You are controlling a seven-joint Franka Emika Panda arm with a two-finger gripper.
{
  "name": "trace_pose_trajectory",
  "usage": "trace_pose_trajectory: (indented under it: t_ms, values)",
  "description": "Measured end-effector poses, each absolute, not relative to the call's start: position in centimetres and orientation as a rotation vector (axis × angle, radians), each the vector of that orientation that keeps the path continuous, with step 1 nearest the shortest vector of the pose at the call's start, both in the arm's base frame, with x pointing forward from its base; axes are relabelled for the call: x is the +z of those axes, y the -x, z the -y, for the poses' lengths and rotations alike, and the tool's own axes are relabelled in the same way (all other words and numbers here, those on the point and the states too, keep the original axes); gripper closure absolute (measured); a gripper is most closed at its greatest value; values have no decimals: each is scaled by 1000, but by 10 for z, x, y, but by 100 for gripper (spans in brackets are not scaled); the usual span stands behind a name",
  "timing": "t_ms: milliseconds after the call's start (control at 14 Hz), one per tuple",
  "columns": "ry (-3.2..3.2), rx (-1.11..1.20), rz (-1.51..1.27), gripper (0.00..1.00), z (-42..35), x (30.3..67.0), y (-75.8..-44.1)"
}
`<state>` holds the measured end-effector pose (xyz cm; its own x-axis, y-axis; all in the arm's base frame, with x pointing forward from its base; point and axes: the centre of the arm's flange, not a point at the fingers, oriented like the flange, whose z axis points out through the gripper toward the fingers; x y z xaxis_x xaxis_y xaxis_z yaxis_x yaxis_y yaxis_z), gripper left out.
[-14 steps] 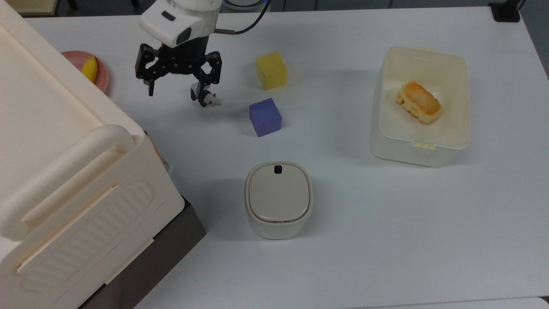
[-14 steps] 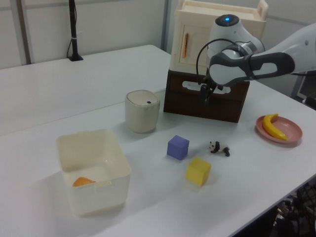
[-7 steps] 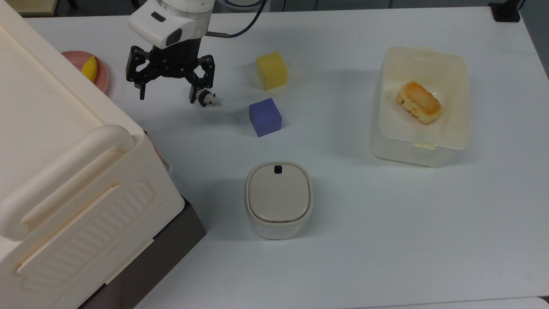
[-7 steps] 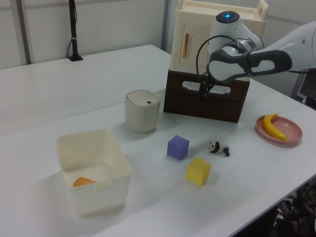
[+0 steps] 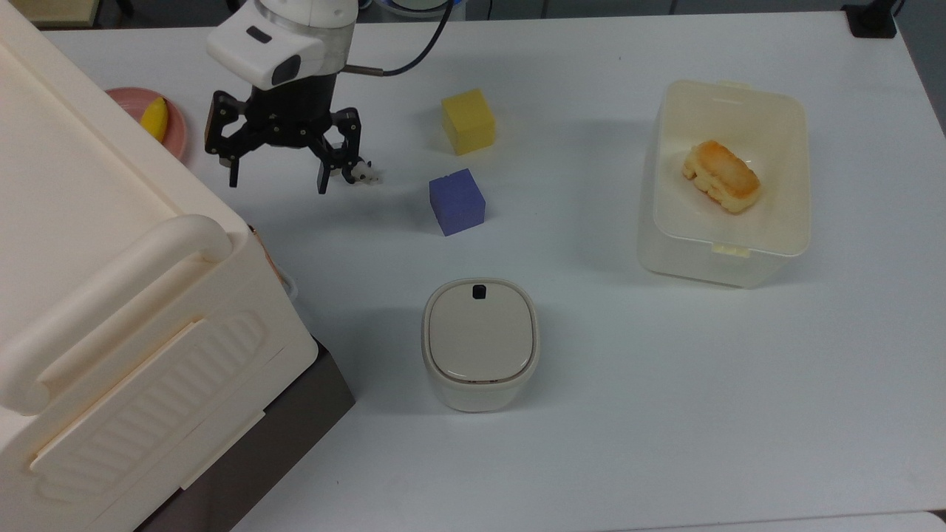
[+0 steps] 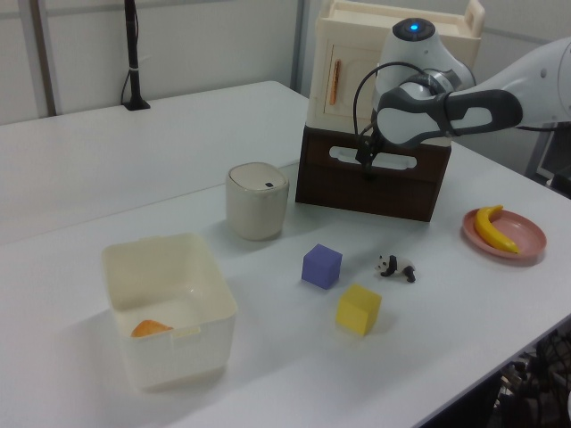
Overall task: Slide open the drawer
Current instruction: 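Lower the open gripper toward the white drawer handle, then close the gripper around the white drawer handle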
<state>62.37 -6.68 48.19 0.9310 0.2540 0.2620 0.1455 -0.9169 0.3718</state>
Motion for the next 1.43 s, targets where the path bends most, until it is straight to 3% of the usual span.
trace_pose_trajectory:
  t_ms: [930, 1430]
  values:
    - [-2514, 390, -521, 0, 70, 451, -635]
    - [-2421, 401, -506, 0, 45, 433, -632]
